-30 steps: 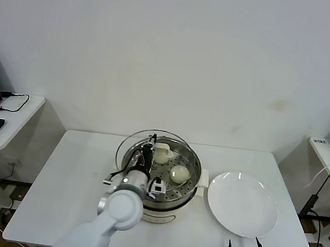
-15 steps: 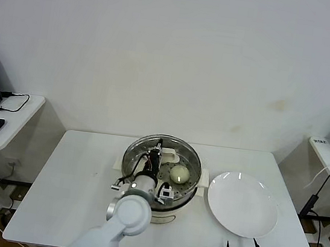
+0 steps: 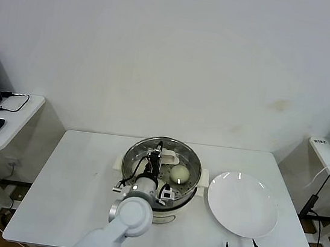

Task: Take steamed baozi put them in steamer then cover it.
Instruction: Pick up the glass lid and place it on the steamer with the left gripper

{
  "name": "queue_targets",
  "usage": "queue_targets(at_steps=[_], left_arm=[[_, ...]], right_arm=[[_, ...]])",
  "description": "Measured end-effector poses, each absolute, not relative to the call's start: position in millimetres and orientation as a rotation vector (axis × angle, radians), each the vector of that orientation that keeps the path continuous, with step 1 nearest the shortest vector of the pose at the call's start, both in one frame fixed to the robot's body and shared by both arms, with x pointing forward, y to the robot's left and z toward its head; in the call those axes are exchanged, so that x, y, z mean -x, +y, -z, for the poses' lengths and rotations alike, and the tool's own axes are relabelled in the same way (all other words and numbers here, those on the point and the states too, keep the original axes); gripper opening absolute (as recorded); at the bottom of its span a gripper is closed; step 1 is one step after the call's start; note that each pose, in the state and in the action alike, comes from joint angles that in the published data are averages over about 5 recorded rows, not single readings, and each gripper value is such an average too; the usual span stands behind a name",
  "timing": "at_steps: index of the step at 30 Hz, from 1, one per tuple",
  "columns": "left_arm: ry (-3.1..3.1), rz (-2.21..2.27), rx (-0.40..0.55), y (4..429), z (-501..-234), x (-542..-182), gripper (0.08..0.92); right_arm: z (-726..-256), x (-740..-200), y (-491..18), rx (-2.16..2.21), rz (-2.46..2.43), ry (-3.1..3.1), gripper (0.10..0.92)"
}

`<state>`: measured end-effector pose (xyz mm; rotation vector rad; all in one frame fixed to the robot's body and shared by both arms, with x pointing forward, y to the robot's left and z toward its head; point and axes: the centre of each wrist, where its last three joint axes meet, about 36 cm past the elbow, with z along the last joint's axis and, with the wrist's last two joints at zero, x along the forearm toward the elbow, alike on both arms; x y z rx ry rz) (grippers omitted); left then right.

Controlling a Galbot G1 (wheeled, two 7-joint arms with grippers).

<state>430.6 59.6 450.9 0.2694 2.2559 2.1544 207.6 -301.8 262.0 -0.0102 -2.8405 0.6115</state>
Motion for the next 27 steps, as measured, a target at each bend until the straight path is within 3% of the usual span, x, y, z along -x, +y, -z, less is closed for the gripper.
queue_targets(at_steps=[14, 27], left_arm=[[2.273, -2.139, -0.265, 56.3, -444.6, -430.9, 0.178], [2.284, -2.111, -0.232, 62.5, -446.1, -424.5, 0.542]], right_arm=[[-259.6, -206.9, -302.3, 0.0, -0.614, -2.837, 0.823], [-258.8, -206.0, -299.6, -0.015, -0.62, -2.833, 0.823]])
